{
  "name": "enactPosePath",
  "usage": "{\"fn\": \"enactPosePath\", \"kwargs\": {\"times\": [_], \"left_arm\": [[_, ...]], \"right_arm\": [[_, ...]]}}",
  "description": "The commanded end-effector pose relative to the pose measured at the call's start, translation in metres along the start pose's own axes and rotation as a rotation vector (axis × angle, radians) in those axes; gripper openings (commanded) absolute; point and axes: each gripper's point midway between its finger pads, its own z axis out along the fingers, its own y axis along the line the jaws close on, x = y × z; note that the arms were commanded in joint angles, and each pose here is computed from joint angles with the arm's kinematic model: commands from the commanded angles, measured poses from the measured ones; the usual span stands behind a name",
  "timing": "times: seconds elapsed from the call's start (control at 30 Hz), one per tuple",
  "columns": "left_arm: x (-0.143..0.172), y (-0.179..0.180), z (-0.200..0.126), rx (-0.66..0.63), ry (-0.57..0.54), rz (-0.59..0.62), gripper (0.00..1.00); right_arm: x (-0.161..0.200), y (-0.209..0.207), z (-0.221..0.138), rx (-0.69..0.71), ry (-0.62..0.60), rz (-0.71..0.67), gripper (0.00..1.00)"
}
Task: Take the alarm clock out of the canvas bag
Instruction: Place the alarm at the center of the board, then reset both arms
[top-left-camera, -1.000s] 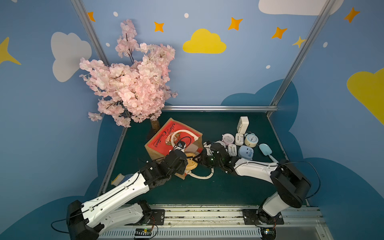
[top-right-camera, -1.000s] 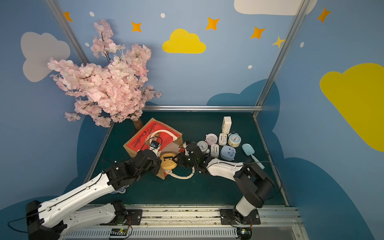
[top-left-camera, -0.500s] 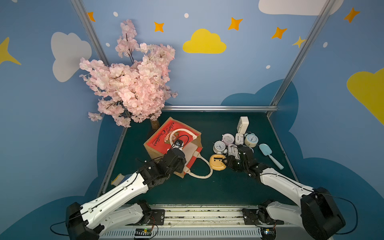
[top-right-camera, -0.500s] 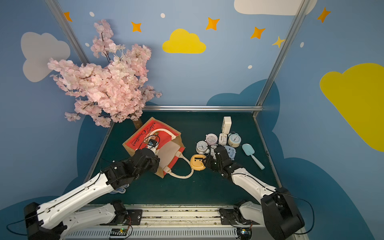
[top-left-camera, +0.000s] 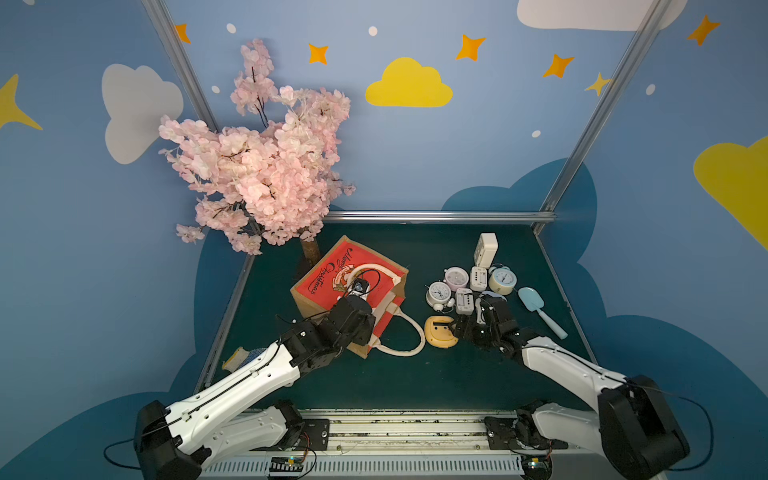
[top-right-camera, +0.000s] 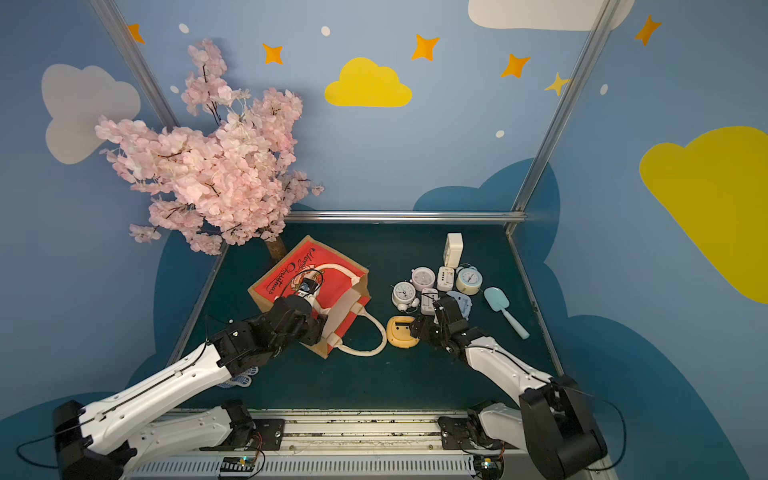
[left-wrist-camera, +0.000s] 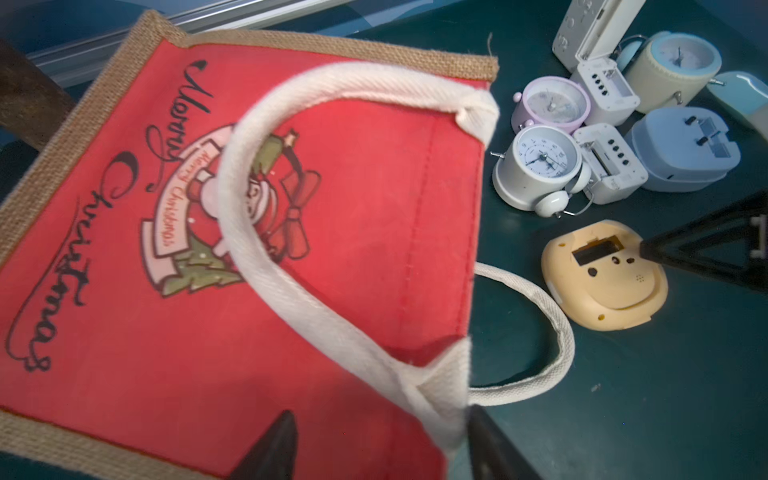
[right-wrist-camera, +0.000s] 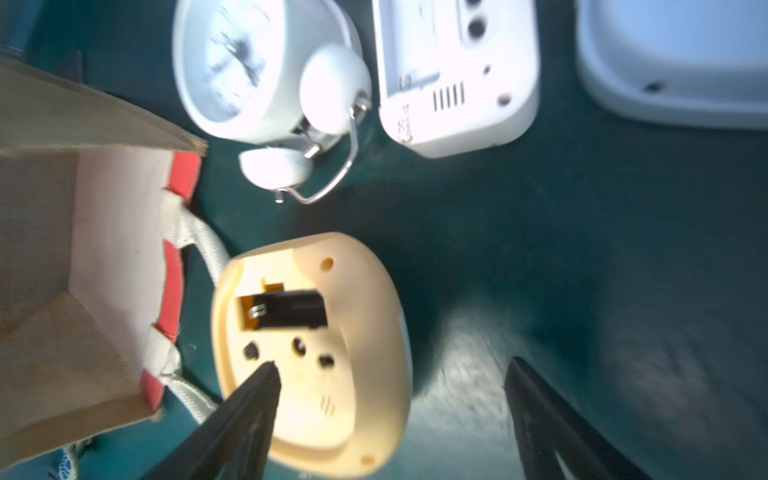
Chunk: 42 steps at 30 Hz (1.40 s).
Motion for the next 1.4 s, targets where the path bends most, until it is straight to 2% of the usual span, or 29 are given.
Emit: {"fn": "enactPosePath", "kwargs": {"times": [0.0, 0.03, 0.13, 0.23, 0.37, 0.47, 0.57, 0.6, 0.63, 0.7, 0.8, 0.87, 0.93, 0.97, 1.0, 1.1, 1.17, 1.2, 1.27, 1.37], "left_arm": [[-0.007, 0.014, -0.011, -0.051, -0.022, -0.023, 0.92], [-0.009, 0.018, -0.016, -0.061, -0.037, -0.029, 0.99], [-0.019, 0.027, -0.033, -0.071, -0.085, -0.029, 0.99], [-0.03, 0.029, -0.048, -0.047, -0.146, -0.005, 0.99], [-0.044, 0.059, -0.068, -0.165, -0.251, -0.031, 0.99], [-0.049, 0.095, -0.075, -0.267, -0.33, -0.097, 0.99], [-0.037, 0.144, -0.057, -0.425, -0.361, -0.158, 0.99], [-0.03, 0.158, -0.046, -0.469, -0.369, -0.168, 0.99], [-0.024, 0.171, -0.036, -0.497, -0.377, -0.195, 0.99], [-0.013, 0.19, -0.017, -0.507, -0.384, -0.252, 0.99], [0.002, 0.214, 0.011, -0.514, -0.418, -0.271, 0.99], [0.01, 0.235, 0.022, -0.528, -0.459, -0.347, 0.99], [0.017, 0.248, 0.042, -0.459, -0.444, -0.421, 0.99], [0.018, 0.254, 0.05, -0.456, -0.443, -0.431, 0.99], [0.022, 0.255, 0.062, -0.443, -0.419, -0.421, 0.99], [0.034, 0.25, 0.094, -0.37, -0.367, -0.425, 0.99], [0.042, 0.248, 0.109, -0.353, -0.396, -0.419, 0.99], [0.039, 0.244, 0.112, -0.338, -0.436, -0.375, 0.99], [0.043, 0.228, 0.12, -0.294, -0.377, -0.329, 0.99], [0.043, 0.219, 0.13, -0.333, -0.411, -0.248, 0.99]], "right_arm": [[-0.02, -0.014, -0.035, 0.086, -0.137, -0.032, 0.87], [-0.03, -0.013, -0.047, 0.096, -0.188, -0.056, 0.87], [-0.062, -0.012, -0.079, 0.144, -0.334, -0.168, 0.87], [-0.095, -0.015, -0.095, 0.197, -0.458, -0.292, 0.88], [-0.133, -0.03, -0.093, 0.242, -0.618, -0.396, 0.88], [-0.145, -0.051, -0.072, 0.256, -0.699, -0.432, 0.88], [-0.144, -0.081, -0.036, 0.32, -0.684, -0.477, 0.88], [-0.155, -0.081, -0.035, 0.329, -0.725, -0.483, 0.88], [-0.157, -0.076, -0.032, 0.315, -0.697, -0.514, 0.88], [-0.17, -0.077, -0.028, 0.298, -0.696, -0.478, 0.89], [-0.167, -0.09, -0.003, 0.276, -0.661, -0.461, 0.88], [-0.169, -0.087, 0.001, 0.258, -0.724, -0.493, 0.89], [-0.166, -0.095, 0.003, 0.293, -0.634, -0.446, 0.9], [-0.169, -0.094, 0.002, 0.288, -0.671, -0.455, 0.91], [-0.169, -0.093, 0.001, 0.288, -0.708, -0.468, 0.97], [-0.166, -0.095, 0.002, 0.307, -0.653, -0.455, 0.99], [-0.168, -0.094, 0.001, 0.298, -0.697, -0.463, 0.99], [-0.169, -0.093, 0.001, 0.299, -0.701, -0.466, 0.99], [-0.167, -0.094, 0.002, 0.306, -0.661, -0.456, 0.99], [-0.169, -0.093, 0.001, 0.299, -0.695, -0.464, 0.99]]}}
